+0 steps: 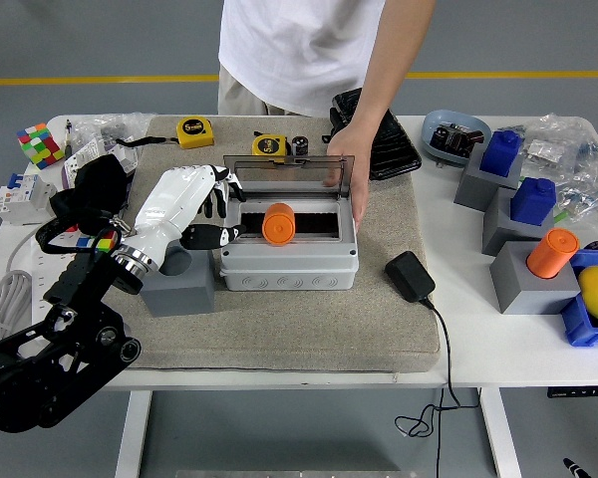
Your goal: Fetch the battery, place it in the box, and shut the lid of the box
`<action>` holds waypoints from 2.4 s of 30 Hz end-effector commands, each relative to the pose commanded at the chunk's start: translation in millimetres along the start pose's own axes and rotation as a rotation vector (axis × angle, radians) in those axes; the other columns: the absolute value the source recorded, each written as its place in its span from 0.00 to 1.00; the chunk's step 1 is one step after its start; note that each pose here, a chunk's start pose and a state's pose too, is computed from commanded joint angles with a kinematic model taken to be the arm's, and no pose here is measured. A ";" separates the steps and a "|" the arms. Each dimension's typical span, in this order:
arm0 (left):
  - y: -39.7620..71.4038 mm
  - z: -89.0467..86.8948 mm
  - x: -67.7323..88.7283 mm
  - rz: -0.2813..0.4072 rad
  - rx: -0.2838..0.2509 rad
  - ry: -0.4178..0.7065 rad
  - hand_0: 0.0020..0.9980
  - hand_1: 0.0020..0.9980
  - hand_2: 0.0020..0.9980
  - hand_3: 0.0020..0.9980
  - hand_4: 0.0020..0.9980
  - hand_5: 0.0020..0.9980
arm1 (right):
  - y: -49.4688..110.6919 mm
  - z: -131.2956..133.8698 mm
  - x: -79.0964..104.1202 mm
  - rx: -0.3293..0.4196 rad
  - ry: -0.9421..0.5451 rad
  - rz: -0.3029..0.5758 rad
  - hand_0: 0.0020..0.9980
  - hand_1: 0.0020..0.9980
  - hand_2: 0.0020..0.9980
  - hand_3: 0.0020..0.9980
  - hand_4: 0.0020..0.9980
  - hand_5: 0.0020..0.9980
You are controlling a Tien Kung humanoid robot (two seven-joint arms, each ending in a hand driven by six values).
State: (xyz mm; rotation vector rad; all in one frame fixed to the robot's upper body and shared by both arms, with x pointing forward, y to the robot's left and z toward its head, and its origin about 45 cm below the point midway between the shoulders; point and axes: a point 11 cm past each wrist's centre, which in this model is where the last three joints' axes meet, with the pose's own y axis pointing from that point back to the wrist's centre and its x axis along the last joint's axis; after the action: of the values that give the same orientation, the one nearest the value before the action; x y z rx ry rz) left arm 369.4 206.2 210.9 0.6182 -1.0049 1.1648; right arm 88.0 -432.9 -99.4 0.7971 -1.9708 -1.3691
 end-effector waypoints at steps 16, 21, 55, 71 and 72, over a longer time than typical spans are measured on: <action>-4.8 14.0 -0.7 0.020 -0.022 0.057 0.13 0.16 0.27 0.43 0.99 0.00 | 0.0 -0.4 -0.4 0.001 0.003 0.001 0.66 0.67 0.67 0.55 0.96 0.45; -7.9 21.2 -4.6 0.023 -0.036 0.071 0.13 0.16 0.27 0.43 0.99 0.00 | 0.0 0.0 0.2 -0.001 0.004 0.003 0.66 0.67 0.67 0.55 0.96 0.45; -27.9 31.6 2.0 0.146 -0.094 0.036 0.09 0.11 0.22 0.29 1.00 0.07 | 0.1 0.0 -1.6 0.001 0.010 0.000 0.66 0.67 0.67 0.55 0.96 0.45; -20.2 31.3 -6.4 0.097 -0.078 0.049 0.09 0.11 0.21 0.29 1.00 0.07 | 0.2 -1.7 -2.7 0.005 0.009 -0.002 0.66 0.67 0.67 0.55 0.96 0.45; -20.7 31.7 -6.7 0.097 -0.081 0.047 0.09 0.11 0.21 0.29 1.00 0.07 | 0.2 -1.4 -2.6 0.004 0.009 -0.002 0.66 0.67 0.67 0.55 0.96 0.45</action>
State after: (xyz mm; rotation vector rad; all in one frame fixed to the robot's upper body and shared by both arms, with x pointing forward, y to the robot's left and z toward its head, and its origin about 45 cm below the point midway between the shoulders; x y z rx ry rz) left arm 378.4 170.3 221.1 0.4804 -1.0460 1.2126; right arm 90.7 -431.7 -99.2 0.8059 -1.9668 -1.3612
